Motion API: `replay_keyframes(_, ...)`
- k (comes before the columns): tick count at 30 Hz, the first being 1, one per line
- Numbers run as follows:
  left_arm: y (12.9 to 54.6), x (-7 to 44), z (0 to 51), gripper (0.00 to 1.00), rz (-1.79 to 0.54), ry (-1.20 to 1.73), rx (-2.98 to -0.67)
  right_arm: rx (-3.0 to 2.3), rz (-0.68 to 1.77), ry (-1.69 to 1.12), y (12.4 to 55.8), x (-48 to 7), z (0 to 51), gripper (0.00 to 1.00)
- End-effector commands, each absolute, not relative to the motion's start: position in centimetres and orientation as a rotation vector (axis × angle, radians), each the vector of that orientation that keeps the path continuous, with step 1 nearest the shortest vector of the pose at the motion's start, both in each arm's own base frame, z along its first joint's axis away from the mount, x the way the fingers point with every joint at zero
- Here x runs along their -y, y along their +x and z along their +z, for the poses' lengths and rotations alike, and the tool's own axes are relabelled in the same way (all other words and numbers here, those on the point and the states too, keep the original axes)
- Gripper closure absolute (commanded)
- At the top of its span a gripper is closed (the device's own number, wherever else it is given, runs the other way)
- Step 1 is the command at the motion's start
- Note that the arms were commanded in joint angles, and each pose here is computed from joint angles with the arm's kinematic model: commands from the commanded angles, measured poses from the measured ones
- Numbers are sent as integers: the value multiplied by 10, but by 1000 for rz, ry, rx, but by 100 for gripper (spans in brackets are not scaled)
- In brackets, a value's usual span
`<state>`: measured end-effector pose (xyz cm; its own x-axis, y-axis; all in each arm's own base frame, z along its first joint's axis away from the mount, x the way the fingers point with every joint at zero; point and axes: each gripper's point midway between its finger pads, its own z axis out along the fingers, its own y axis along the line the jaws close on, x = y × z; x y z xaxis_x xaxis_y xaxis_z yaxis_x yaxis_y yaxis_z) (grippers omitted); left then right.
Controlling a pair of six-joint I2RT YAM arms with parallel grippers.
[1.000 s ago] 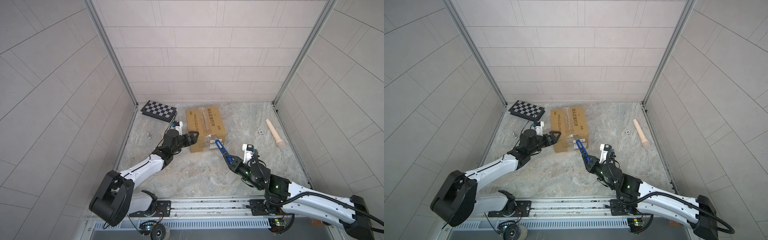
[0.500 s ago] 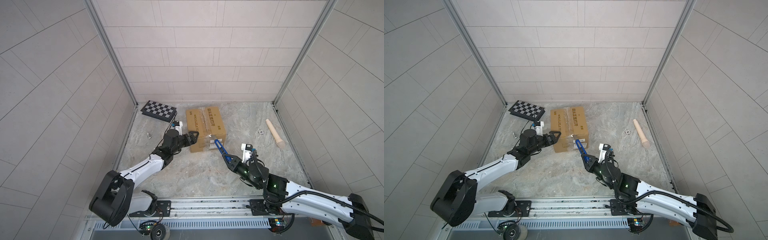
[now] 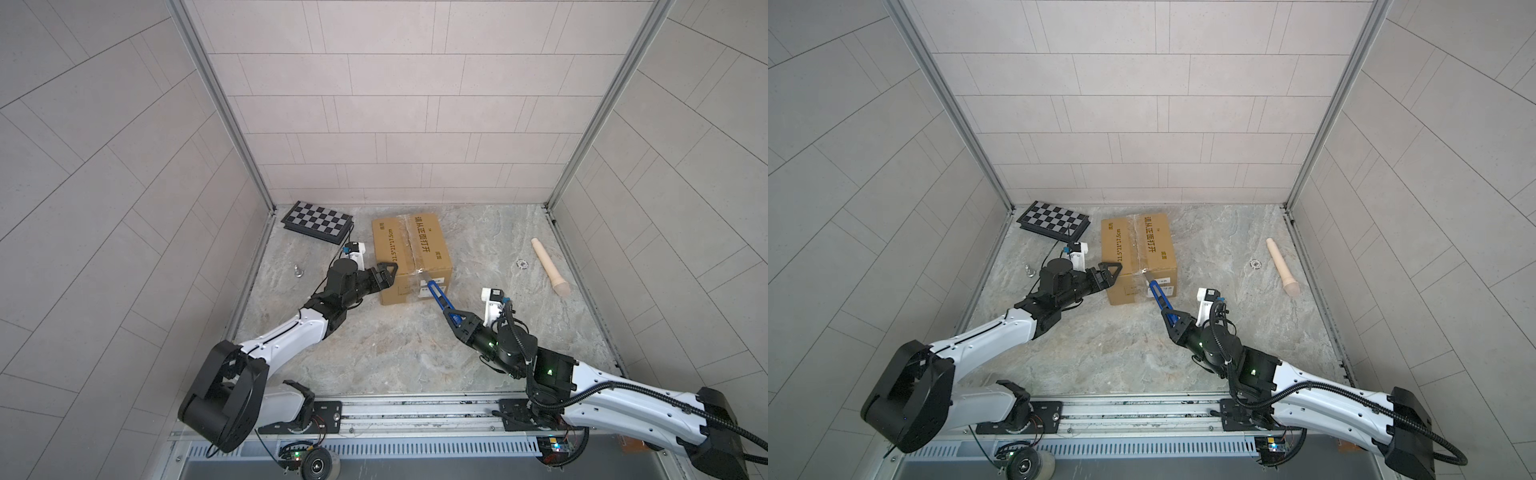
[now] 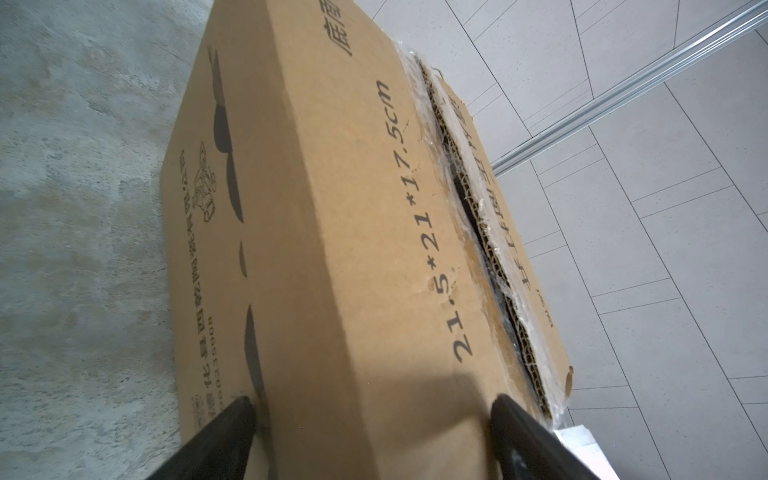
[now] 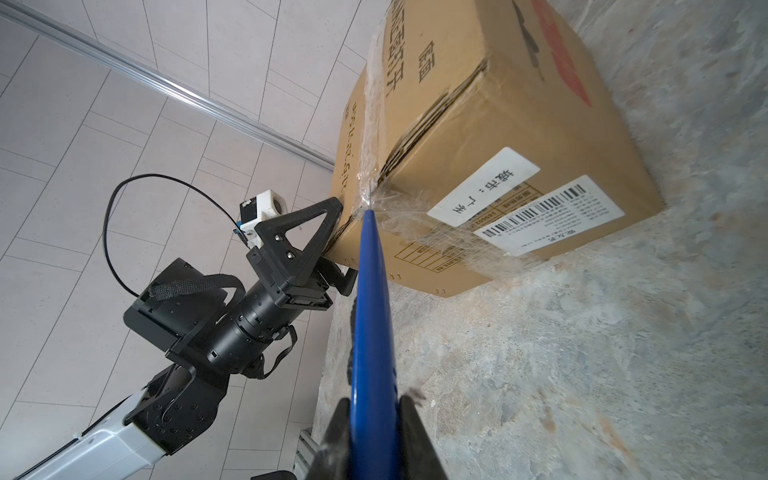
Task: Unpack the express box
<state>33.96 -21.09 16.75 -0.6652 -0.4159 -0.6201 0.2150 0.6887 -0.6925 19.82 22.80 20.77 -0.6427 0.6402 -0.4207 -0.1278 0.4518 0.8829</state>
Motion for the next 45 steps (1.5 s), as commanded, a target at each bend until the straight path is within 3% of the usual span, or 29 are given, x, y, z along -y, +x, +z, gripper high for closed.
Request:
replay_keyframes(1, 339, 217, 167, 8, -1005, -138, -2095, -1923, 1270, 456, 198, -224, 206, 100)
replay_keyframes(38, 338, 224, 166, 9, -1045, -124, -2093, -1854, 1321, 375, 212, -249, 247, 100)
replay_keyframes(45, 337, 224, 166, 9, -1049, -126, -2093, -1886, 1290, 400, 215, -250, 229, 100)
